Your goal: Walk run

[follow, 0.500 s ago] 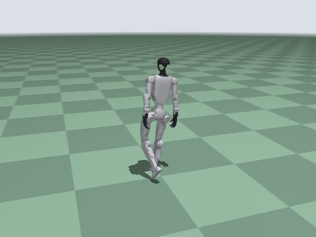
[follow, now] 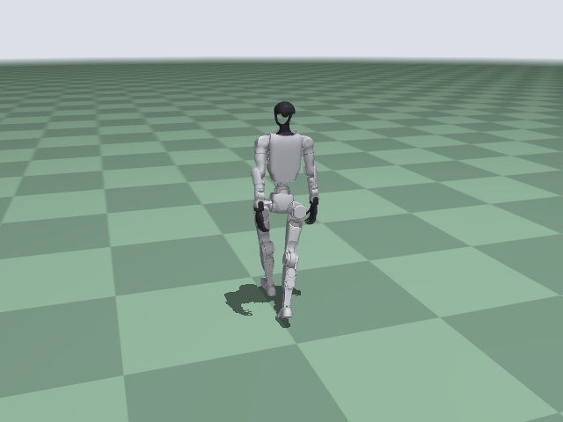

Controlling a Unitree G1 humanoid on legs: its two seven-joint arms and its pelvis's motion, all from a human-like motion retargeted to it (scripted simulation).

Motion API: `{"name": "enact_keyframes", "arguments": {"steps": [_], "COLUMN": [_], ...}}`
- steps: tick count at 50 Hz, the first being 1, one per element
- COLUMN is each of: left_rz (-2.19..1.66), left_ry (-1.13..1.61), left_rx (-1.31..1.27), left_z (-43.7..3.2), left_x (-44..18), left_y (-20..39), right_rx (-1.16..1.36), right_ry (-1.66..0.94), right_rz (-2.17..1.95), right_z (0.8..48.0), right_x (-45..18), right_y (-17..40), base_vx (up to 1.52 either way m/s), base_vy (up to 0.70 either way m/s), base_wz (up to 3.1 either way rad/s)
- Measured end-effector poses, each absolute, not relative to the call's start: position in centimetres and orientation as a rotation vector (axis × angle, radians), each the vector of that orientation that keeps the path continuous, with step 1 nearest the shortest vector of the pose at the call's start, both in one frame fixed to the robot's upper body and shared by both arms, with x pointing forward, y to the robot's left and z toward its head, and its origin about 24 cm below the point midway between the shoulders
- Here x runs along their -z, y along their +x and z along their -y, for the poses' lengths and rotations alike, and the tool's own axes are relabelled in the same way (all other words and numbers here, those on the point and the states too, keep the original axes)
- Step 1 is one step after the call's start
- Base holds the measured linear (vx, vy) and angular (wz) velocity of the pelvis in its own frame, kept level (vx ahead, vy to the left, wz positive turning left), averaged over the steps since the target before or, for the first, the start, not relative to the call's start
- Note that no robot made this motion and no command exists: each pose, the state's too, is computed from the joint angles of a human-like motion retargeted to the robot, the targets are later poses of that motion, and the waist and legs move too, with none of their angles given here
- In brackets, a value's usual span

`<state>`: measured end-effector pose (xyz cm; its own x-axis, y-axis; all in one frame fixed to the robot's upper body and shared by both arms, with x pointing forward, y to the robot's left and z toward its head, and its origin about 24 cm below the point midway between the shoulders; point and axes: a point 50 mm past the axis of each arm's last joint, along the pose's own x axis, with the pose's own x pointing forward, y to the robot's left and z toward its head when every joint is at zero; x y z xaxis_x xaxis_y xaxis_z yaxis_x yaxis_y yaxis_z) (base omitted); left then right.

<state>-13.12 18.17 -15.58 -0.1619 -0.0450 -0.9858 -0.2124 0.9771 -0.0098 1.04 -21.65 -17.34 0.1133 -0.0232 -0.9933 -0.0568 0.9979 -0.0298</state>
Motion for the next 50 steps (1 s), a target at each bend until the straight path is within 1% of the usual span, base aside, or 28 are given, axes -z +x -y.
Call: {"name": "enact_keyframes", "arguments": {"steps": [4, 8, 11, 15, 17, 21, 24, 27, 30, 32, 36, 39, 42, 45, 50], "left_rz": [-1.662, -1.52, -1.345, -1.11, -1.015, -0.844, -0.784, -0.763, -0.791, -0.851, -1.072, -1.287, -1.47, -1.604, -1.766], "left_ry": [-0.335, -0.38, -0.39, -0.347, -0.275, -0.007, 0.22, 0.379, 0.41, 0.364, 0.248, 0.176, 0.11, 0.059, 0.022], "left_rx": [-0.255, -0.284, -0.183, 0.096, 0.213, 0.393, 0.431, 0.423, 0.411, 0.421, 0.459, 0.412, 0.358, 0.327, 0.255], "left_z": [-18.0, -17.9, -17.3, -16.7, -17.2, -19.3, -20.7, -21.3, -21.0, -20.3, -18.9, -18.3, -18.4, -18.4, -18.8], "left_x": [15.7, 17.0, 17.8, 17.1, 16.3, 13.6, 12.1, 11.6, 12.2, 13.3, 16.0, 17.4, 17.8, 17.6, 16.7], "left_y": [-12.2, -7.2, -1.4, 6.2, 9.4, 16.0, 18.9, 19.9, 19.0, 17.2, 11.3, 6.2, 1.3, -3.2, -8.9], "right_rx": [-0.073, -0.127, -0.16, -0.11, -0.084, -0.057, -0.087, -0.128, -0.143, -0.125, -0.073, -0.068, -0.053, -0.039, -0.035], "right_ry": [-0.031, 0.015, 0.051, 0.07, 0.086, 0.17, 0.216, 0.2, 0.143, 0.117, 0.15, 0.196, 0.159, 0.054, -0.117], "right_rz": [-1.602, -1.662, -1.67, -1.637, -1.637, -1.662, -1.672, -1.68, -1.702, -1.725, -1.761, -1.775, -1.728, -1.613, -1.394], "right_z": [20.0, 19.0, 18.9, 18.9, 18.8, 17.8, 17.2, 17.3, 18.0, 18.5, 18.6, 19.2, 20.3, 21.9, 25.0], "right_x": [17.3, 17.2, 17.2, 17.2, 17.2, 17.2, 17.2, 17.1, 17.1, 17.0, 16.9, 17.0, 17.1, 17.1, 16.2], "right_y": [-3.5, -5.4, -5.8, -6.2, -6.3, -6.5, -6.6, -6.6, -6.7, -6.9, -7.2, -6.1, -3.3, 0.4, 6.2], "base_vx": [1.05, 0.78, 0.7, 0.7, 0.67, 0.67, 0.78, 0.8, 0.79, 0.82, 0.78, 0.67, 0.61, 0.6, 0.57], "base_vy": [-0.12, -0.12, 0.1, 0.0, -0.16, -0.29, -0.31, -0.32, -0.32, -0.33, -0.47, -0.39, -0.37, -0.38, -0.32], "base_wz": [-0.4, -0.4, 0.25, 1.33, 1.09, 1.23, 1.22, 0.93, 0.98, 1.8, 0.9, 0.73, 0.93, 0.2, 0.21]}}
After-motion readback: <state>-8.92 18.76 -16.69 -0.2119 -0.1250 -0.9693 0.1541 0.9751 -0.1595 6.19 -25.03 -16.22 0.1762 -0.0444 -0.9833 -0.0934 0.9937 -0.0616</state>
